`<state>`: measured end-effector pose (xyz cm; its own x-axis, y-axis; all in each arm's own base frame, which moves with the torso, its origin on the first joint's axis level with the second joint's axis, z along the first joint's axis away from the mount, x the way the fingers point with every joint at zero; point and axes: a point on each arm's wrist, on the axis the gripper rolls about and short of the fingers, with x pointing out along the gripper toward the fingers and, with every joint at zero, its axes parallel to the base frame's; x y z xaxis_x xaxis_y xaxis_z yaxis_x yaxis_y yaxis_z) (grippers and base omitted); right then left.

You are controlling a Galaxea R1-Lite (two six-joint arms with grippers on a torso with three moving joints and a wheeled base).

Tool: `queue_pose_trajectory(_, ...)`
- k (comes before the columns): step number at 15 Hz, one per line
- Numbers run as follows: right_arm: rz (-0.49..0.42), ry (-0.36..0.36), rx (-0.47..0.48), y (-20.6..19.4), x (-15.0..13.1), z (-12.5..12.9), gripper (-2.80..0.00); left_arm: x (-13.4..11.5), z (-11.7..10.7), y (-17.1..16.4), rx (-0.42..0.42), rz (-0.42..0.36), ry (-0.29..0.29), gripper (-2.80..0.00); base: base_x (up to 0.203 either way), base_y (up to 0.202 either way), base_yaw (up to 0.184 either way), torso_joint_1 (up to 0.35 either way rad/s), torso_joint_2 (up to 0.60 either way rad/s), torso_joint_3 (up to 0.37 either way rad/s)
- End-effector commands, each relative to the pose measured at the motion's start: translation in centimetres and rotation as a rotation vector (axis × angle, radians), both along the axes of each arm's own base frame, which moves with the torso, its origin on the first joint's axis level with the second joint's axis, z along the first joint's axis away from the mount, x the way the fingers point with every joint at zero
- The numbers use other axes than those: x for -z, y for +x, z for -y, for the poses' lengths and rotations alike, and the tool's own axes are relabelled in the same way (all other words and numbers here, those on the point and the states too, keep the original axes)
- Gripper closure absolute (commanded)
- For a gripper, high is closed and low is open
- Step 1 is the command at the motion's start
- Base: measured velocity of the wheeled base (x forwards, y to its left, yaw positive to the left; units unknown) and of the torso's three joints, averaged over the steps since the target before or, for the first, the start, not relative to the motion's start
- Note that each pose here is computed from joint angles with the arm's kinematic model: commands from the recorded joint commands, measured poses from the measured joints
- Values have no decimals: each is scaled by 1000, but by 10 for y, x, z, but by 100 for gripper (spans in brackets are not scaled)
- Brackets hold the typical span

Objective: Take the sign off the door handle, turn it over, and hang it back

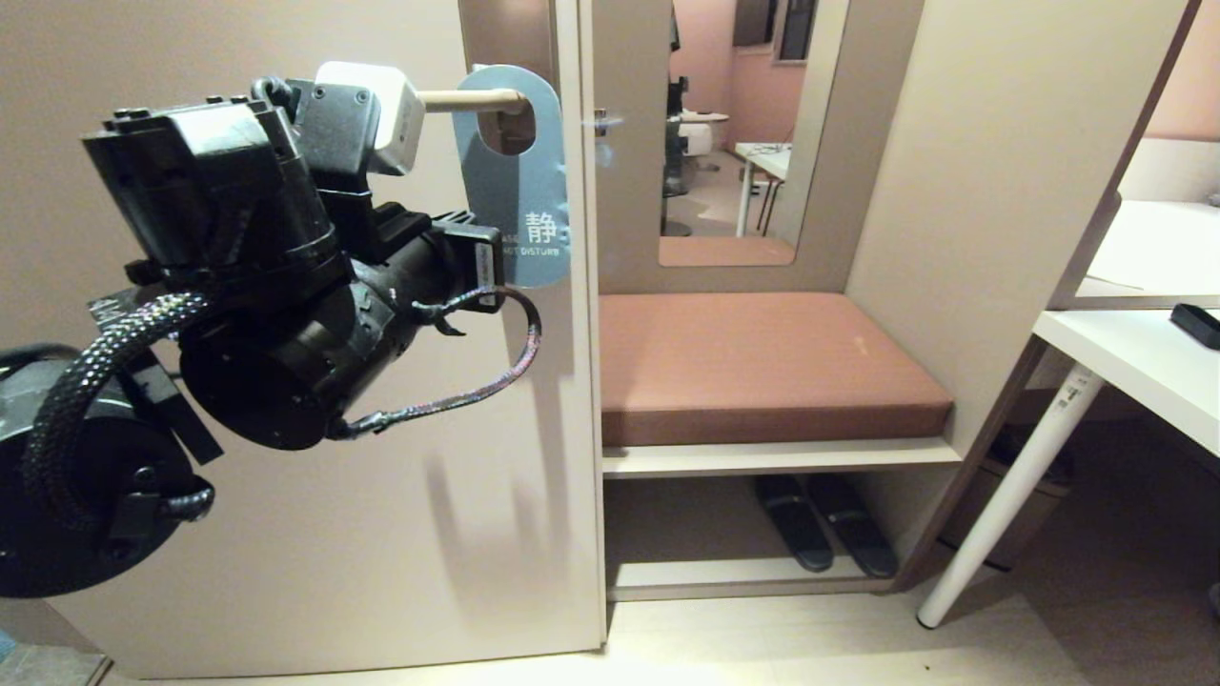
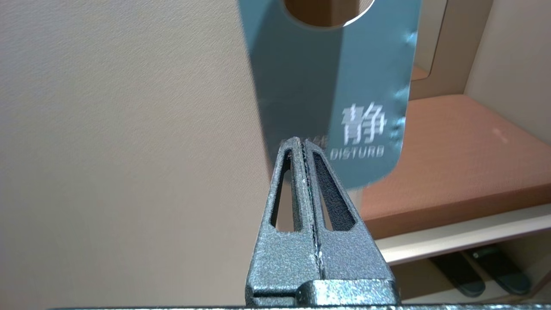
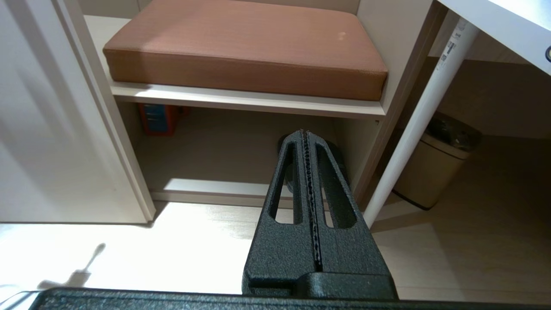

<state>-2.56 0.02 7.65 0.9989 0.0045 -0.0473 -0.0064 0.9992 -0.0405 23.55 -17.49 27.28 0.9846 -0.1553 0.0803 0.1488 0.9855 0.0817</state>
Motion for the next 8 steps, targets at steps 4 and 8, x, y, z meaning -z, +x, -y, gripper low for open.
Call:
queue_pose_trajectory(4, 0, -1, 0, 0, 0, 0, 0, 1, -24, -14, -39, 0, 4, 0, 0, 0, 0, 0, 0, 0)
queue_pose_trajectory(8, 0, -1, 0, 0, 0, 0, 0, 0, -47, -7, -124, 7, -1, 0, 0, 0, 0, 0, 0, 0)
